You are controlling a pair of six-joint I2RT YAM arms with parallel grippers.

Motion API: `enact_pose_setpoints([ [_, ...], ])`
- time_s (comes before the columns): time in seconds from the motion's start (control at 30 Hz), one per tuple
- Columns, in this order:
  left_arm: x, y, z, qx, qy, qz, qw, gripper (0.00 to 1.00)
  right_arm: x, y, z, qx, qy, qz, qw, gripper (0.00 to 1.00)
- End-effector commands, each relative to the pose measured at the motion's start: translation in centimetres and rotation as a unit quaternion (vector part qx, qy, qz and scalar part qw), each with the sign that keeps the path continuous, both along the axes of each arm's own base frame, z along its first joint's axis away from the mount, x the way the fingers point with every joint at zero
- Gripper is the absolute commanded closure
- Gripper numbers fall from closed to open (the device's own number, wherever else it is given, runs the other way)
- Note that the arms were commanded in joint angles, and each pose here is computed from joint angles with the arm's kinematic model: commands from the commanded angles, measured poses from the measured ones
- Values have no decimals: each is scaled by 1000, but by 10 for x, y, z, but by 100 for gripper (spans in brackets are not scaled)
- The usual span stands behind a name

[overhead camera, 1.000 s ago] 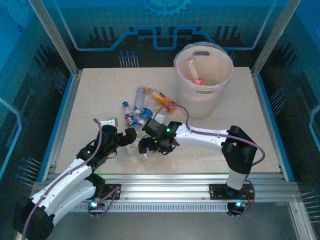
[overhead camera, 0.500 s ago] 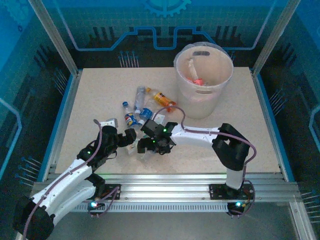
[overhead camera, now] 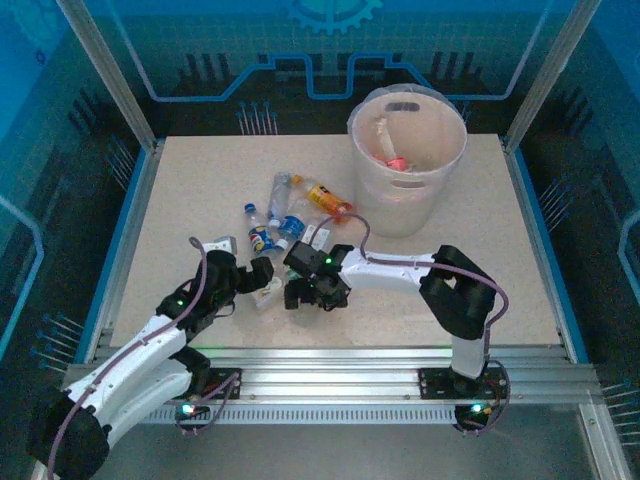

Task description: Put the plastic bottles in the bin

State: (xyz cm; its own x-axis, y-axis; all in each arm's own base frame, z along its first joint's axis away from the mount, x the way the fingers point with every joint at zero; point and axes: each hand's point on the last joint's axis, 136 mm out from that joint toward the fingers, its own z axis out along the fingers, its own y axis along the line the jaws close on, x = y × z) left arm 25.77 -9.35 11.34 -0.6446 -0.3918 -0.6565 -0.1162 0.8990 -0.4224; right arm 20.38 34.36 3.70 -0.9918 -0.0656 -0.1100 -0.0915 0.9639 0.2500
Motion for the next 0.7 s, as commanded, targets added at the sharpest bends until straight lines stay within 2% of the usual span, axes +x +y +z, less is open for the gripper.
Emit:
enact_pose_setpoints([
  [0.0,3,-3,3,-11,-6,-3,1000,1,2,-26,-5,-34,4,-12,999,7],
  [0.2,5,-5,6,-14,-9,-7,1000,1,1,-43,-3,-62,-5,-6,998,8],
  [0.67,6,-5,8,-11,-12,-9,1000,1,14,-71,-12,-103,-18,-4,994,25],
])
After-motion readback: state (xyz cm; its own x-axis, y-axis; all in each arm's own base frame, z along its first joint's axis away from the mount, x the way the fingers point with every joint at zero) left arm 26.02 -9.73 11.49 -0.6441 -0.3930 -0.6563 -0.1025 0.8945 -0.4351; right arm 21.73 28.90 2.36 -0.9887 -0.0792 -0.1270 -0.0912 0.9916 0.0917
